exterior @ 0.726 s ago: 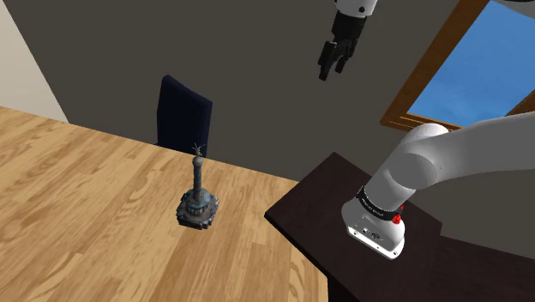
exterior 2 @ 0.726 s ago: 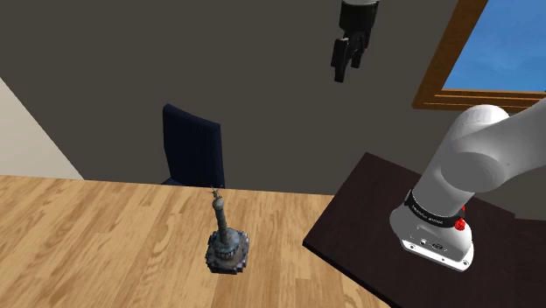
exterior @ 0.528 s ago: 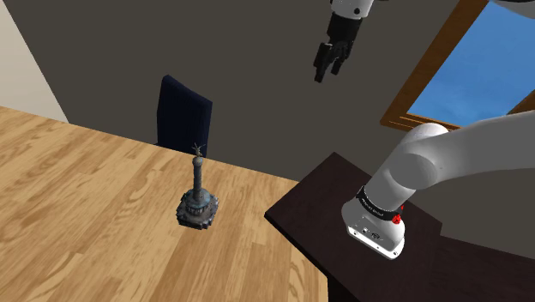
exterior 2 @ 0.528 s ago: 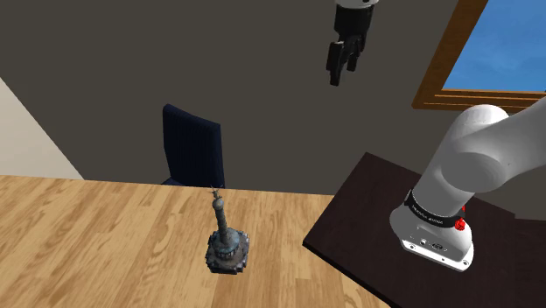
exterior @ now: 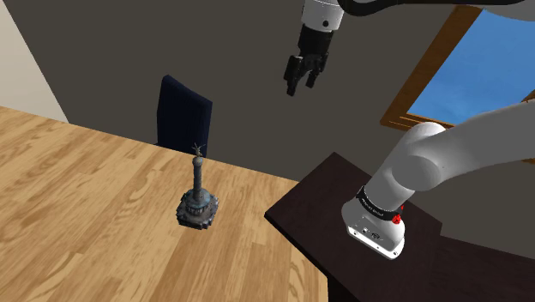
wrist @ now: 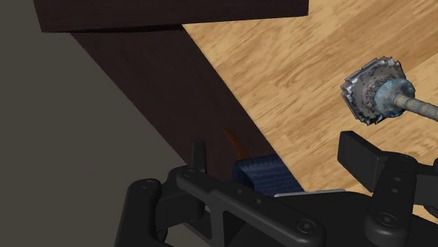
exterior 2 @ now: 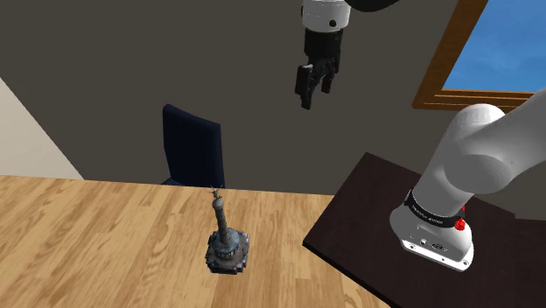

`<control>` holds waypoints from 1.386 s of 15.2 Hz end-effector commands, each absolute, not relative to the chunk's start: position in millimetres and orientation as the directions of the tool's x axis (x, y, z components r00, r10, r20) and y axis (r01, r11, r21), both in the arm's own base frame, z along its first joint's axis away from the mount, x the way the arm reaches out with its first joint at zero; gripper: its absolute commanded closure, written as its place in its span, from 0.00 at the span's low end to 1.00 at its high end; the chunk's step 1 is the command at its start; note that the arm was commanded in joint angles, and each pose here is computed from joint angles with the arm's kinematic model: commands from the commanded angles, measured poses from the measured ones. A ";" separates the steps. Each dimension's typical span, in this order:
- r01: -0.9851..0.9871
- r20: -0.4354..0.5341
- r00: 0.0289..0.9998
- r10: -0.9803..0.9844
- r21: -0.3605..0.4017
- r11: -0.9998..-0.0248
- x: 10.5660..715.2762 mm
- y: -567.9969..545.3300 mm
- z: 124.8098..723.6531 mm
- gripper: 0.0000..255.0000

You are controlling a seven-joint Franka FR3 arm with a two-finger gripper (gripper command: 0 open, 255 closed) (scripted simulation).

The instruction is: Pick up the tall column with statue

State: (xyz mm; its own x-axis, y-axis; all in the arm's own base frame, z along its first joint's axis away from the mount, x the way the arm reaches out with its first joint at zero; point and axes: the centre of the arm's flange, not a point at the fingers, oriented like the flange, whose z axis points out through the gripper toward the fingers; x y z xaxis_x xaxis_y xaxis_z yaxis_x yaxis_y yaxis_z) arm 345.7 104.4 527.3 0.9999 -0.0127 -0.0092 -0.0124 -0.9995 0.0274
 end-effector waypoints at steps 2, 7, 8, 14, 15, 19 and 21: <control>-0.014 -0.007 1.000 -0.014 0.012 -1.000 353.4 140.1 516.2 0.00; -0.015 -0.005 1.000 -0.015 -0.012 -1.000 366.6 198.9 500.0 0.00; -0.015 -0.004 1.000 -0.015 -0.017 -1.000 369.3 210.7 496.9 0.00; -0.016 -0.001 1.000 -0.016 -0.045 -0.999 385.4 281.9 479.7 0.00; -0.016 0.000 1.000 -0.016 -0.050 -0.999 388.0 293.8 477.1 0.00; -0.017 0.002 1.000 -0.017 -0.069 -0.998 398.8 341.5 467.0 0.00; -0.017 0.003 1.000 -0.017 -0.078 -0.997 404.3 365.4 462.3 0.00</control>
